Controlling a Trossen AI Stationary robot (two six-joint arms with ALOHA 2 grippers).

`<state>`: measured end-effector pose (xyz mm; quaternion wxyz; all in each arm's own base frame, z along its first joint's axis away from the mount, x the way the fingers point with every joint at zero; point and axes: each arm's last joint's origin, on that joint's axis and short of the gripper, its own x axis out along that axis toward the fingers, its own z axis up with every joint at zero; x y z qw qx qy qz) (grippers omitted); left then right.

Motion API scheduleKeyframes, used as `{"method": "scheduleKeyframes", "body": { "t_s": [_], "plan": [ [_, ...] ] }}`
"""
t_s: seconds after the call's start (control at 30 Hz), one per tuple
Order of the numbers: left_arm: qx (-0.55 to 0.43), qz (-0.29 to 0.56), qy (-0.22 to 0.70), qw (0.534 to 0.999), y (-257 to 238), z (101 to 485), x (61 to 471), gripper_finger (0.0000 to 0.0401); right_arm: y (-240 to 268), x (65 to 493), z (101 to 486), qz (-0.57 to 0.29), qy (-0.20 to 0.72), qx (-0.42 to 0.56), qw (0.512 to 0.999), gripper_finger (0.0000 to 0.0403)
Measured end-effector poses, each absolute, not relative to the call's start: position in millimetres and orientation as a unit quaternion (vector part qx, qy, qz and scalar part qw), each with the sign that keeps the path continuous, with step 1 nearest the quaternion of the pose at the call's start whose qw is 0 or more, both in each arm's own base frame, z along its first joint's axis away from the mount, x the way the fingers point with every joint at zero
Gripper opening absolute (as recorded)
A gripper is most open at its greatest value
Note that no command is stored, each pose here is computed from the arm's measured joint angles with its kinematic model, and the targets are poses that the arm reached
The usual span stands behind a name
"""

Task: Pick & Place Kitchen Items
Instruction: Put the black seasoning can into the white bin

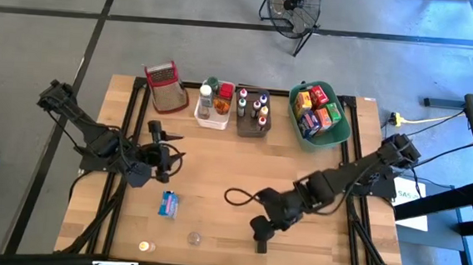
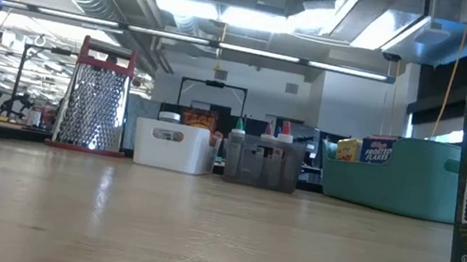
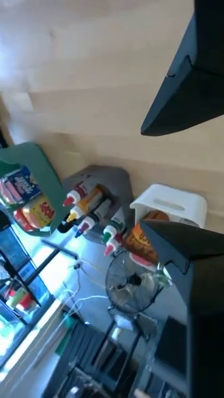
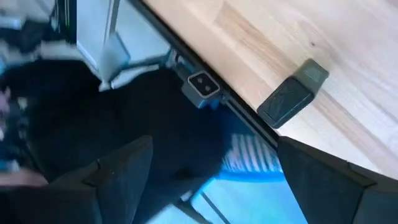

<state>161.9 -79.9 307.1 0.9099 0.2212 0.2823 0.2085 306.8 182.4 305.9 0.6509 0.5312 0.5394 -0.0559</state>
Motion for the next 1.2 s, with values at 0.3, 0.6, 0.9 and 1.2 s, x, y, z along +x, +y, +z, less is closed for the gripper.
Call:
{"method": "scheduleKeyframes", "body": {
  "t_s": [0.3,0.6,0.9,1.2],
  "plan": [
    [0.263,0.235,0.295,0.888,-58,312,178,0.0219,214,309,274,-0.134,0.546,0.557,0.612,0.0346],
    [0.247,0.18,0.302,0.903,-29,318,197,0.0219,215,318,257,-0.187,0.539,0.583,0.578,0.0346],
    [0.232,0.135,0.282,0.921,-2,324,208,0.0217,213,315,243,-0.257,0.545,0.581,0.548,0.0346],
    [0.197,0.092,0.279,0.935,17,324,209,0.0216,214,323,218,-0.295,0.554,0.56,0.541,0.0346]
  ]
}}
